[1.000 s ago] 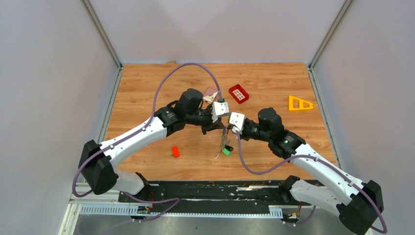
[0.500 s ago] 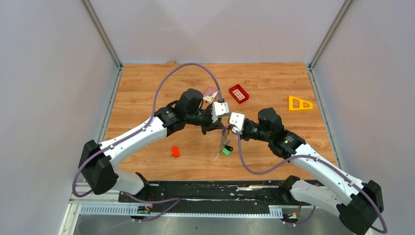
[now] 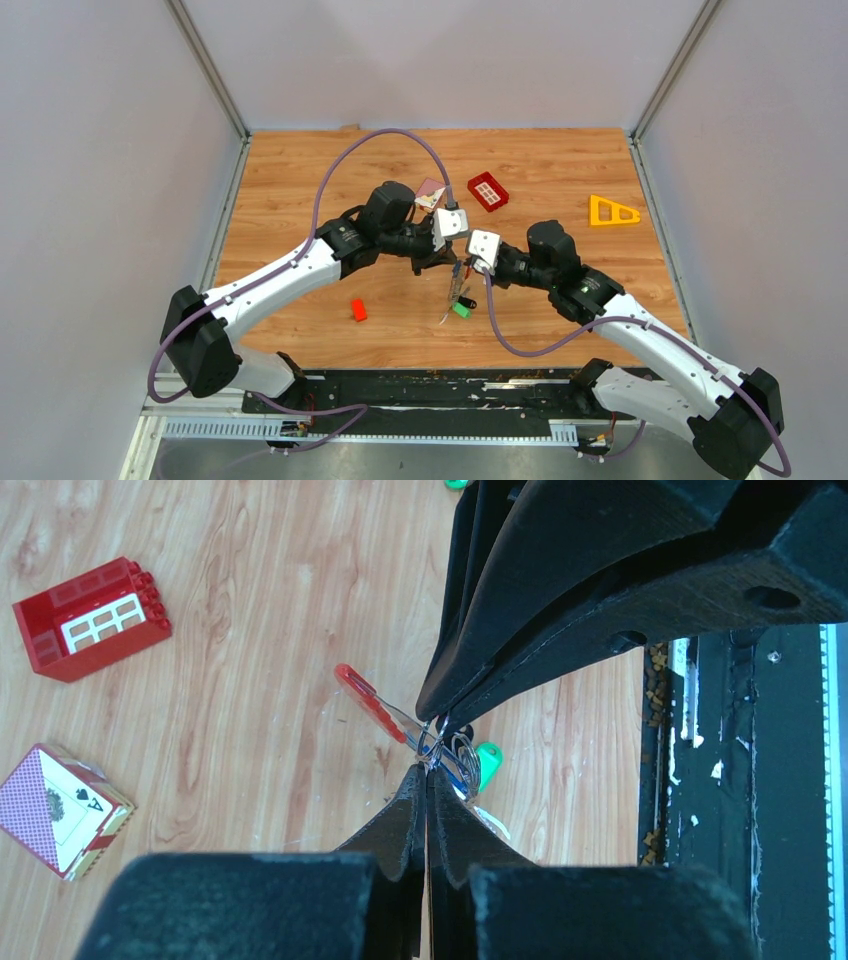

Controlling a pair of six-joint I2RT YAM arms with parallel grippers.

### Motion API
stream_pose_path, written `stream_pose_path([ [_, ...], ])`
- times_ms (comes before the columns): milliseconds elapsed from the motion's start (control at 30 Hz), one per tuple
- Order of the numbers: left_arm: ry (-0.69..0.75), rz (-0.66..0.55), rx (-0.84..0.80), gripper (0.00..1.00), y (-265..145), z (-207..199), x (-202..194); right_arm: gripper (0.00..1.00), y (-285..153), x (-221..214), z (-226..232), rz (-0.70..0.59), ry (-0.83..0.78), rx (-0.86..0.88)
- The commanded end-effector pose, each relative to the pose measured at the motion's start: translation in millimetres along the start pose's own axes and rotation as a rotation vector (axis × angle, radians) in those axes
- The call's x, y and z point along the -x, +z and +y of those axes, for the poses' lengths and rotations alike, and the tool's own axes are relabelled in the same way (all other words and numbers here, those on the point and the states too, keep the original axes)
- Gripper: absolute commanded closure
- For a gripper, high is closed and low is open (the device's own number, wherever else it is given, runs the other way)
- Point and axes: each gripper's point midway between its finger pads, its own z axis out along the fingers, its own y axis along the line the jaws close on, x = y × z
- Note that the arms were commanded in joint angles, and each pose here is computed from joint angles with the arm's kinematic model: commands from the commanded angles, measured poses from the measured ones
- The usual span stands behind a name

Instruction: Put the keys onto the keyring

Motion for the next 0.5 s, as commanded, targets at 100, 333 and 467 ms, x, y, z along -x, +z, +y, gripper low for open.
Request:
stream_pose_path([
  [100, 0.039, -0.020, 0.048, 1.00, -6.2, 9.7, 9.3, 1.00, -4.4, 26.8, 1.5, -0.088, -0.046, 0.025],
  [333, 0.043, -0.013, 0.050, 1.00, -6.7, 9.3, 6.1, 1.00, -6.1, 28.2, 0.7, -0.093, -0.043, 0.026],
  [467, 0.039, -0.010, 0.049, 1.00, -5.5, 9.7, 4.4, 1.00, -7.1, 28.2, 1.4, -0.096, -0.039, 0.030],
])
